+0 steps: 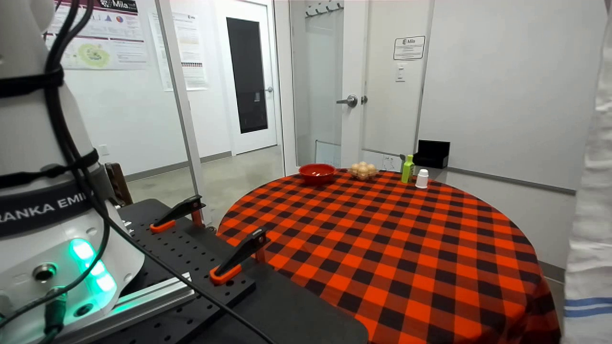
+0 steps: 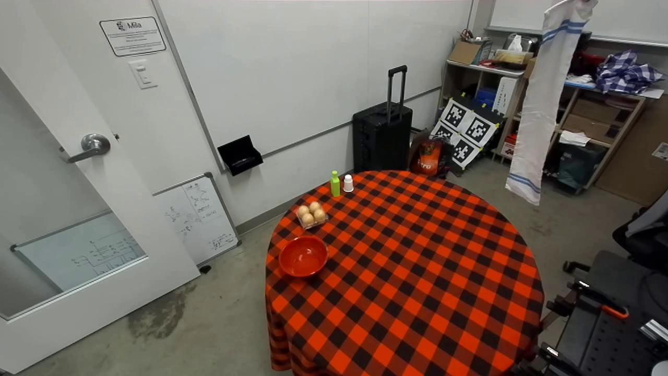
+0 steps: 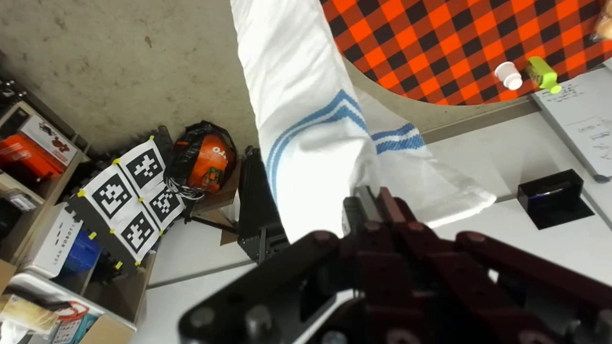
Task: Unfold the towel on the table.
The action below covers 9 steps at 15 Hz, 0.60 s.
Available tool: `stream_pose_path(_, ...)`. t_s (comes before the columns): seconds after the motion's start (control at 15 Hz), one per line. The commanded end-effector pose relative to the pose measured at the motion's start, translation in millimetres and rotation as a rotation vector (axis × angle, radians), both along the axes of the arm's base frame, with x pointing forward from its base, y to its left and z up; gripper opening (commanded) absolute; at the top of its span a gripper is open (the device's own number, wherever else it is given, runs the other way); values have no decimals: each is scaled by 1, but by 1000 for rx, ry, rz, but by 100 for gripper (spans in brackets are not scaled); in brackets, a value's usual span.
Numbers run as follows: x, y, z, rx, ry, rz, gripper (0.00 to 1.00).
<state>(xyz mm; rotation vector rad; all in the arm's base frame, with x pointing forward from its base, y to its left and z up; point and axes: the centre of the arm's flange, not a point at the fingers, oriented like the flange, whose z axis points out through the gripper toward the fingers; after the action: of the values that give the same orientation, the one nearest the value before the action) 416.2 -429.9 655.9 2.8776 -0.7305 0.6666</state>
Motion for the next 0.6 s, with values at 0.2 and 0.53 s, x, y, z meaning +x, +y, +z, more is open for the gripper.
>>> stream_pose_path(0.2,66,87,-120,103,86,117,1)
stream_pose_path(0.53,115,190,-213,179,264,323,1)
